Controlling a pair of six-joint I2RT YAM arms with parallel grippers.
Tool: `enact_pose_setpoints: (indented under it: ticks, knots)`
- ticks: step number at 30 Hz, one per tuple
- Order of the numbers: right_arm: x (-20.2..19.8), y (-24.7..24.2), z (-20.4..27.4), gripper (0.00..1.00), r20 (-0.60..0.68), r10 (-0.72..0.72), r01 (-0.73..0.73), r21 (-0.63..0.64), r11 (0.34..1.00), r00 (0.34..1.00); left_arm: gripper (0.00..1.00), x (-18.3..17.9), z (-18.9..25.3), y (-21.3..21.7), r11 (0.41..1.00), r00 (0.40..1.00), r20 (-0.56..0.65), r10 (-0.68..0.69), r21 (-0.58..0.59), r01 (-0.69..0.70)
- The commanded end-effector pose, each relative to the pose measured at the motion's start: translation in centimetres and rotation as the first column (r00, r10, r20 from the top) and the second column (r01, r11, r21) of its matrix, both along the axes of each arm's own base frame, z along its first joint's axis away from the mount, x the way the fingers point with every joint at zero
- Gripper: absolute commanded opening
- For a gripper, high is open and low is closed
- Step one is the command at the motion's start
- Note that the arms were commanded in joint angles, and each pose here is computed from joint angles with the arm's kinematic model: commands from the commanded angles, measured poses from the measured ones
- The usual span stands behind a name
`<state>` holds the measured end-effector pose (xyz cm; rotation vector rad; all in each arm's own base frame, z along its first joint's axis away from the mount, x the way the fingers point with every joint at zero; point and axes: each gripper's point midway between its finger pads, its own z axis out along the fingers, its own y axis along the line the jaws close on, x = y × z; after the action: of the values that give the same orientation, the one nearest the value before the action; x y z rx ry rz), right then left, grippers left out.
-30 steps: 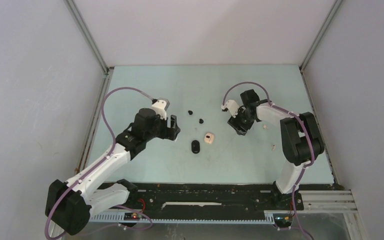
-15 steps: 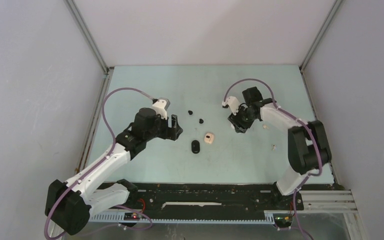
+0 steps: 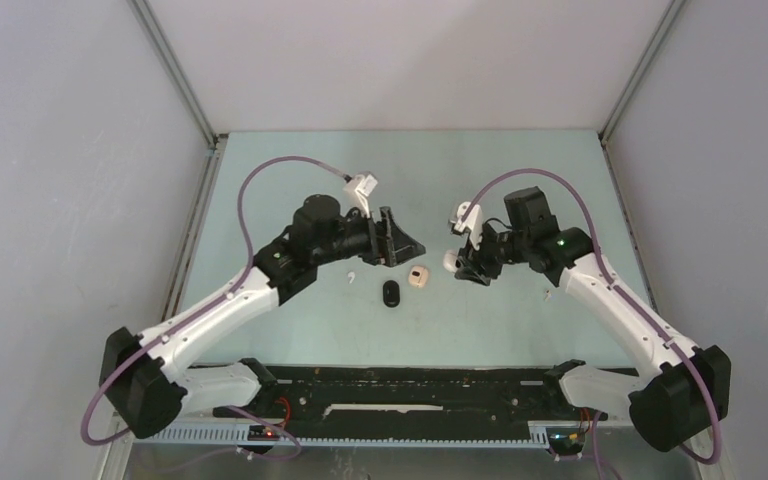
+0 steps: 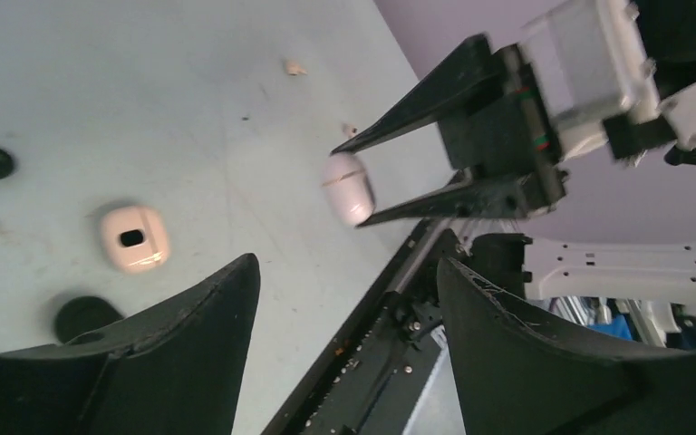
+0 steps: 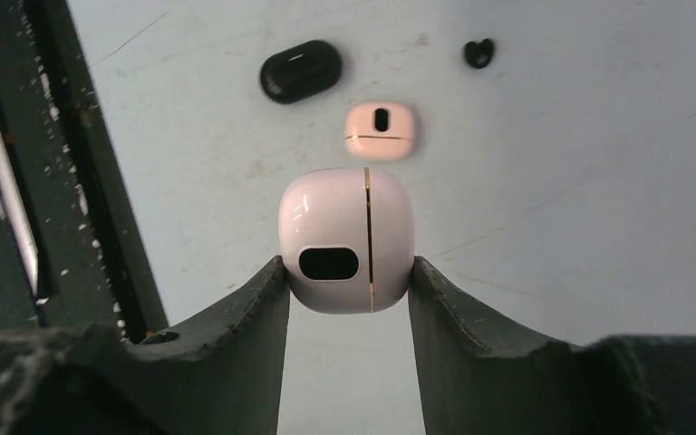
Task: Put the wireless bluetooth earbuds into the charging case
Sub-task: Pick up the charging case at the center of the board.
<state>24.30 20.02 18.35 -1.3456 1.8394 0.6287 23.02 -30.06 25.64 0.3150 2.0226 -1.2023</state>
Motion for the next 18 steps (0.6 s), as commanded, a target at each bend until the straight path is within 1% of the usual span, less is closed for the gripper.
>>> enact_pose_setpoints:
  ticks: [1, 4, 7, 9, 18]
  knots:
    - [-1.9, 1.0, 0.2, 0.35, 0.003, 0.094, -0.094, 0.020, 0.995, 0.996, 0.78, -1.0, 0.8, -3.1, 0.993, 0.992, -0.068, -0.108, -0.053, 0.105]
    - [-2.3, 1.2, 0.3, 0.35, 0.007, 0.113, -0.113, 0.021, 0.993, 0.994, 0.76, -1.5, 0.8, -4.8, 0.985, 0.982, -0.096, -0.160, -0.083, 0.153]
    - [-2.9, 1.4, 0.6, 0.35, 0.012, 0.135, -0.136, 0.033, 0.990, 0.991, 0.75, -1.1, 0.2, -5.7, 0.987, 0.981, -0.115, -0.157, -0.061, 0.151]
    - [-3.1, 1.4, 0.6, 0.35, 0.016, 0.143, -0.143, 0.041, 0.989, 0.990, 0.73, -0.9, -0.6, -6.1, 0.988, 0.978, -0.141, -0.155, -0.044, 0.150]
    - [-3.2, 1.5, 0.7, 0.35, 0.018, 0.147, -0.148, 0.044, 0.988, 0.989, 0.62, -1.5, -1.9, -7.8, 0.975, 0.951, -0.212, -0.223, -0.065, 0.214]
